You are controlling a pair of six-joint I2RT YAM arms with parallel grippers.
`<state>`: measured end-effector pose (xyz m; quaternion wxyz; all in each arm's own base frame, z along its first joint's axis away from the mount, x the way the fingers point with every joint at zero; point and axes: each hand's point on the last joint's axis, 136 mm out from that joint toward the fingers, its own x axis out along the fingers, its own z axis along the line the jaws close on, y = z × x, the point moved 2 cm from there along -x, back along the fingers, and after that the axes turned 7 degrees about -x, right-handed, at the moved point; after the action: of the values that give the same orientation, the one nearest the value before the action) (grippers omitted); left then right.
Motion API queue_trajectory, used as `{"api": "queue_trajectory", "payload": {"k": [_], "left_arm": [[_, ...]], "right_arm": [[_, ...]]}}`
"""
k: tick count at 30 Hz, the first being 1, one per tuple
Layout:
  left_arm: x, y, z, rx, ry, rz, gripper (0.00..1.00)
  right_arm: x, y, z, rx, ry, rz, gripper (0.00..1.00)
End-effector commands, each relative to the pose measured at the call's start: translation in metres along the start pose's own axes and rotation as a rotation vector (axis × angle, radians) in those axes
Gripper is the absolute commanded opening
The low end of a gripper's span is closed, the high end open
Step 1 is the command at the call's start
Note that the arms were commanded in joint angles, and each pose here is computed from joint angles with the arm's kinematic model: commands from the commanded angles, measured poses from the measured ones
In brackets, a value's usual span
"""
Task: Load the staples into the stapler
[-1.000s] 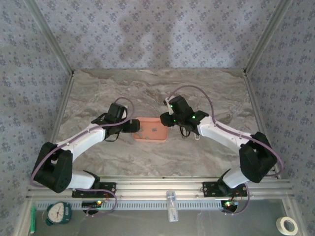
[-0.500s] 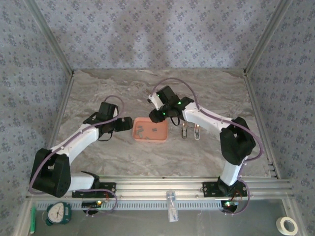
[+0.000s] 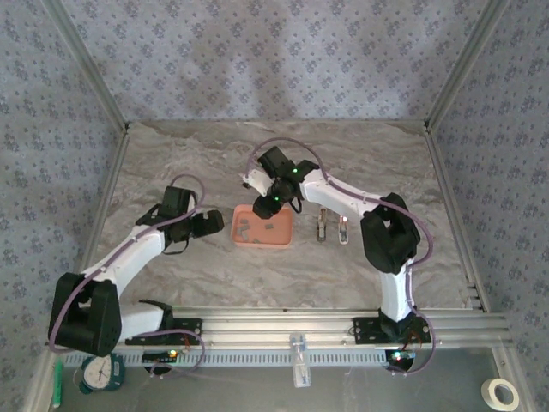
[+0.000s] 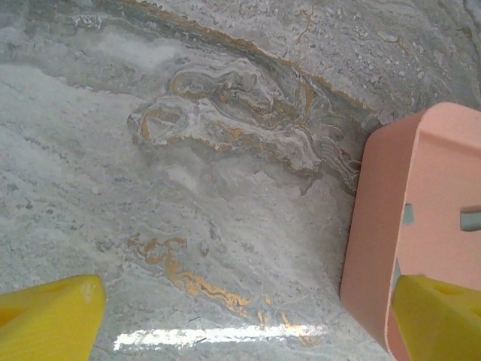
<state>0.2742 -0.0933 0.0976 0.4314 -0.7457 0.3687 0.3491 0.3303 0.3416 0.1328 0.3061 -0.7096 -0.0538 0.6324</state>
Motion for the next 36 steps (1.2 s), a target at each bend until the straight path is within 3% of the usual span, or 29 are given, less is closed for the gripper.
{"api": "queue_trajectory", "payload": {"k": [1,12,36], "left_arm": [[-0.006,0.005,0.002,-0.020,0.015,0.001,0.98],[-0.006,0.008,0.005,-0.027,0.025,0.004,0.98],[-0.005,0.011,0.011,-0.041,0.033,0.020,0.98]], "right_arm": [[0.001,0.004,0.010,-0.096,-0.060,0.042,0.44],[0.005,0.013,0.011,-0.302,-0.086,0.087,0.46],[0.034,0.038,0.000,-0.492,-0.125,0.257,0.45]]}}
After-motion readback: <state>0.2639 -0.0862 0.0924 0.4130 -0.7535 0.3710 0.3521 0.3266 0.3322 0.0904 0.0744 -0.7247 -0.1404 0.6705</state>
